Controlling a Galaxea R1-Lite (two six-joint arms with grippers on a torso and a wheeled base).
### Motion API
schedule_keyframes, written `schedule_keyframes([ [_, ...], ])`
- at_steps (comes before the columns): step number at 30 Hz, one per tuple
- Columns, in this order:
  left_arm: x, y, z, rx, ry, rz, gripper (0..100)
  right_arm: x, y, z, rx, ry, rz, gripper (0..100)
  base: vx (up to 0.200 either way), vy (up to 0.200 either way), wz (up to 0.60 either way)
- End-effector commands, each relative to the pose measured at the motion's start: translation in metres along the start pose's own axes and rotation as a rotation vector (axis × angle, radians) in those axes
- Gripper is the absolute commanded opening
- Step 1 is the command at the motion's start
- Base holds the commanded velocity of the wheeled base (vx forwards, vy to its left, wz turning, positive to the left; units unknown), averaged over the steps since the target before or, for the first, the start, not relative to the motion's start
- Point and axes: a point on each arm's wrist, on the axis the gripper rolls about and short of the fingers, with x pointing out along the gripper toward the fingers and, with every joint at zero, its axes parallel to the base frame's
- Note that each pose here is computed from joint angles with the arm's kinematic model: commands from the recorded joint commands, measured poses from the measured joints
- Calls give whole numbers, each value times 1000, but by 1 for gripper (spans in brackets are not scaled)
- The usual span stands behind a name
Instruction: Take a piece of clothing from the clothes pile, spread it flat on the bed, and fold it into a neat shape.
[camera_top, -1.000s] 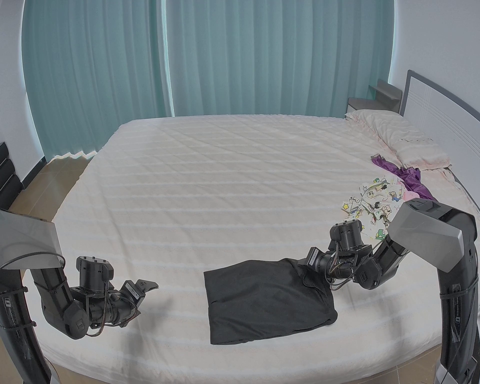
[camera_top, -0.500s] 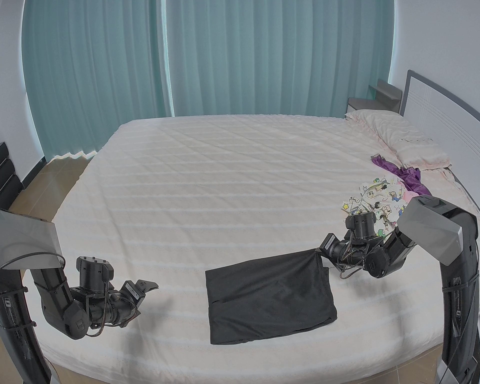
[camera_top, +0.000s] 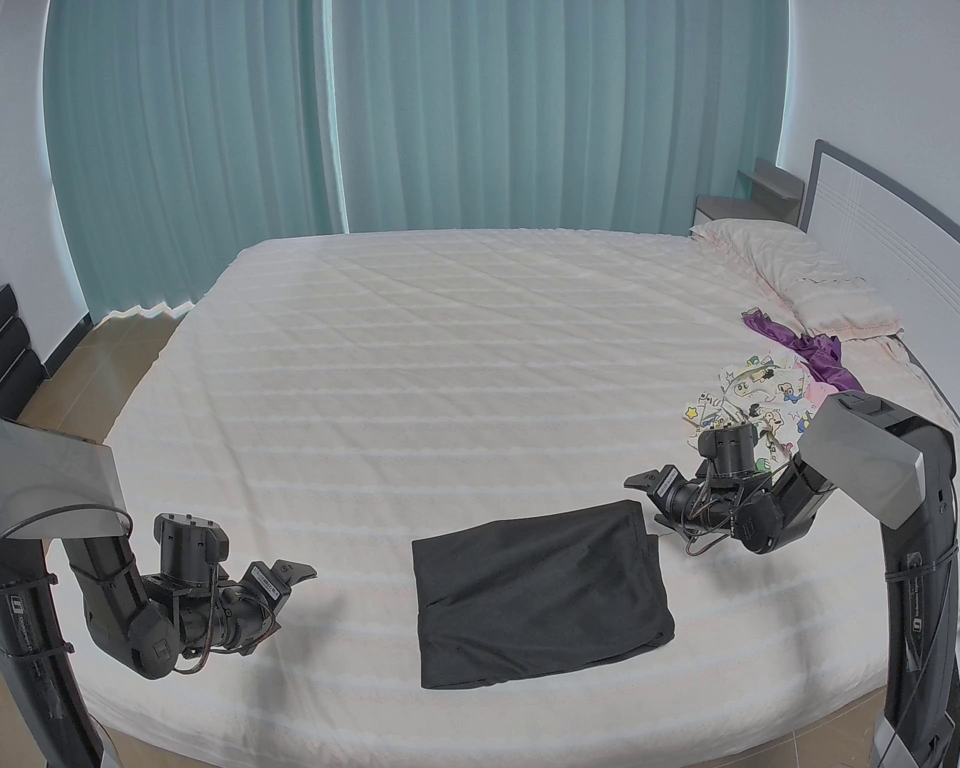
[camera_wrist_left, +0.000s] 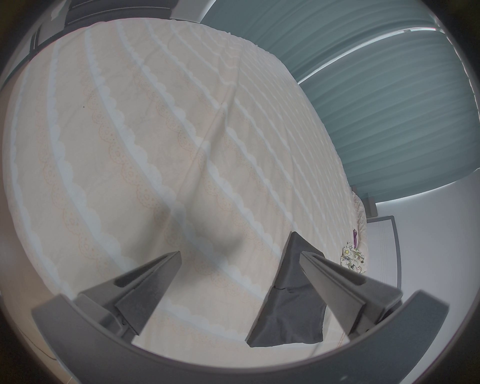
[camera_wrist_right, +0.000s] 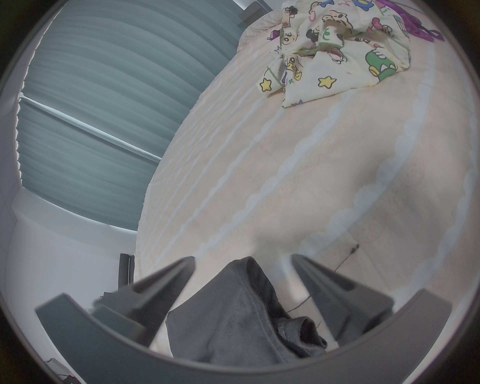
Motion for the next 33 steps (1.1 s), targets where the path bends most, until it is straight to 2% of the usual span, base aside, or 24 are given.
schedule_keyframes([
  [1, 1, 0, 0, 0, 0, 0, 100, -21, 7, 7, 4, -20, 3, 100, 0, 0, 0],
  [4, 1, 0, 0, 0, -1, -1, 100, -45, 11, 2, -5, 0, -5, 100, 0, 0, 0],
  [7, 1, 0, 0, 0, -1, 1, 100, -60, 12, -17, -31, 49, -24, 100, 0, 0, 0],
  [12, 1, 0, 0, 1, 1, 0, 100, -92, -2, -48, -104, 166, -72, 100, 0, 0, 0],
  [14, 1, 0, 0, 1, 1, 0, 100, -93, -1, -48, -106, 171, -70, 100, 0, 0, 0],
  [15, 1, 0, -1, 2, 2, -1, 100, -101, -9, -62, -115, 241, -80, 100, 0, 0, 0],
  [24, 0, 0, -1, 1, 3, 0, 100, -105, -17, -76, -160, 277, -85, 100, 0, 0, 0],
  [25, 0, 0, -1, 1, 3, 0, 100, -104, -19, -77, -169, 282, -90, 0, 0, 0, 0],
  [33, 0, 0, -1, 1, 3, 0, 100, -111, -28, -83, -241, 315, -125, 0, 0, 0, 0],
])
